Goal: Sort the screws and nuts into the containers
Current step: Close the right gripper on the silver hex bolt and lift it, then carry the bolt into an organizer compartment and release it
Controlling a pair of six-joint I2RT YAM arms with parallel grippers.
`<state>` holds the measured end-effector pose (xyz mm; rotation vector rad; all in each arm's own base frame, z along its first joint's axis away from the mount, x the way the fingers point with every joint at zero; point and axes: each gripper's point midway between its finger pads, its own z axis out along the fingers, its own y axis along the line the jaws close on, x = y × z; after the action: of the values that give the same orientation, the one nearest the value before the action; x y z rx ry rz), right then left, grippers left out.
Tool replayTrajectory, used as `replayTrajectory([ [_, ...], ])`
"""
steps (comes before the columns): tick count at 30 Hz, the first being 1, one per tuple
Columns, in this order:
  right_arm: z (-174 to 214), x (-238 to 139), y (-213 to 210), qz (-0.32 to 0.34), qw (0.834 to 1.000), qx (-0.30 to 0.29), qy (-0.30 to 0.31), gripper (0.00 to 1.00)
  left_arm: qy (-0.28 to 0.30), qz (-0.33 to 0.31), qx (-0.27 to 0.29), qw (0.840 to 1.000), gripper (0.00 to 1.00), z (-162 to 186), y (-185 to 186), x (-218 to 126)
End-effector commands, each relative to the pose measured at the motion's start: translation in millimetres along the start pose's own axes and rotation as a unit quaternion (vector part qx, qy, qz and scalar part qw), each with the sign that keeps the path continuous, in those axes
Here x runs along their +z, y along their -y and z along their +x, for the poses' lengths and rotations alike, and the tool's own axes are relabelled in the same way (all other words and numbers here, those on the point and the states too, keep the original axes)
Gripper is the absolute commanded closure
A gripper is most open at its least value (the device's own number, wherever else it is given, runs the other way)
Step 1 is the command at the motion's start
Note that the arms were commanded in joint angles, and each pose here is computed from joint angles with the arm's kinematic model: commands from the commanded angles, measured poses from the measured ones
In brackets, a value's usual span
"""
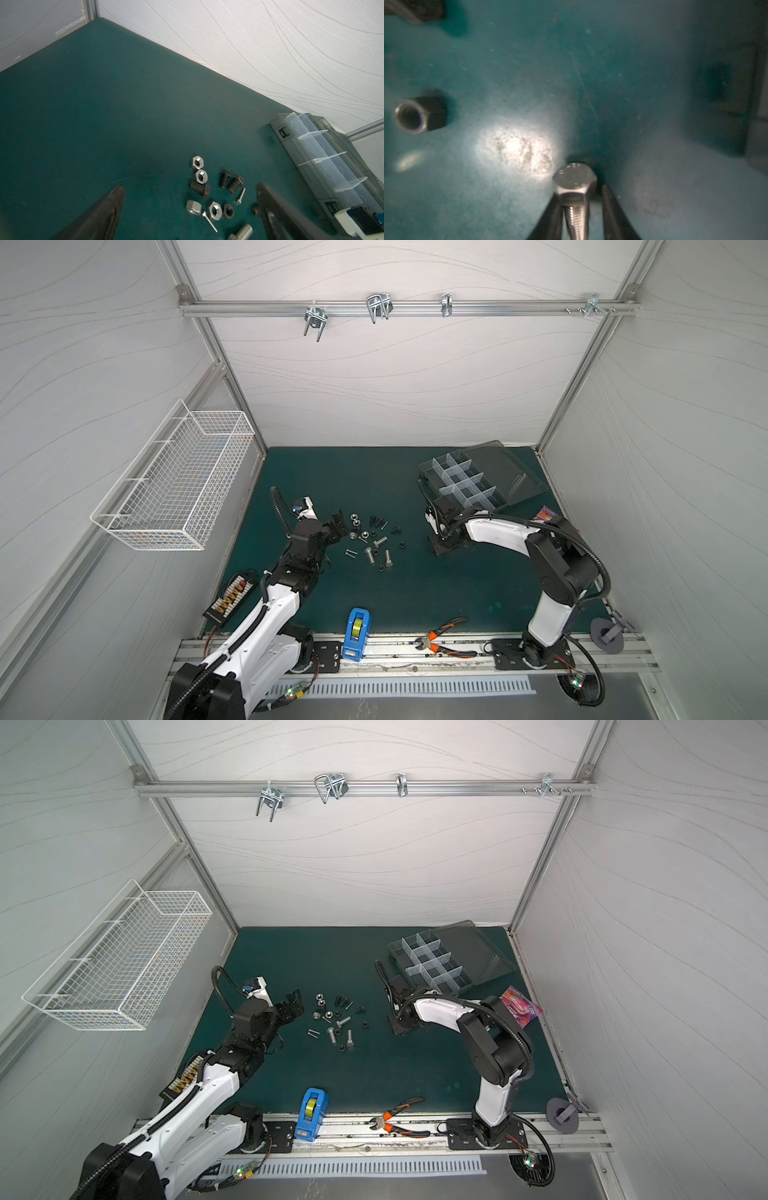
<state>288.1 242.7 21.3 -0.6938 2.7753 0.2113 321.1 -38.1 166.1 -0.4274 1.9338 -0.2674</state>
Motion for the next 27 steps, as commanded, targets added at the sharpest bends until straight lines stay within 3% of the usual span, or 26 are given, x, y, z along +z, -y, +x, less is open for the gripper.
replayTrajectory([
  [1,8,6,-4,-0.012,1.0,-0.003,-0.02,0.85,0.035,0.009,-0.019,0.999,0.0,-27,10,-5],
  [5,-3,-8,-5,-0.014,1.0,-0.001,-0.006,1.0,0.035,0.008,-0.019,0.999,0.0,-27,10,-6],
  [17,-66,-83,58,0.019,0.995,0.054,0.085,1.0,0.036,0.01,-0.022,0.999,0.0,-27,10,-7],
  [27,-79,-85,117,0.043,0.989,0.116,0.078,1.0,0.039,0.015,-0.023,0.999,0.01,-27,12,-7],
])
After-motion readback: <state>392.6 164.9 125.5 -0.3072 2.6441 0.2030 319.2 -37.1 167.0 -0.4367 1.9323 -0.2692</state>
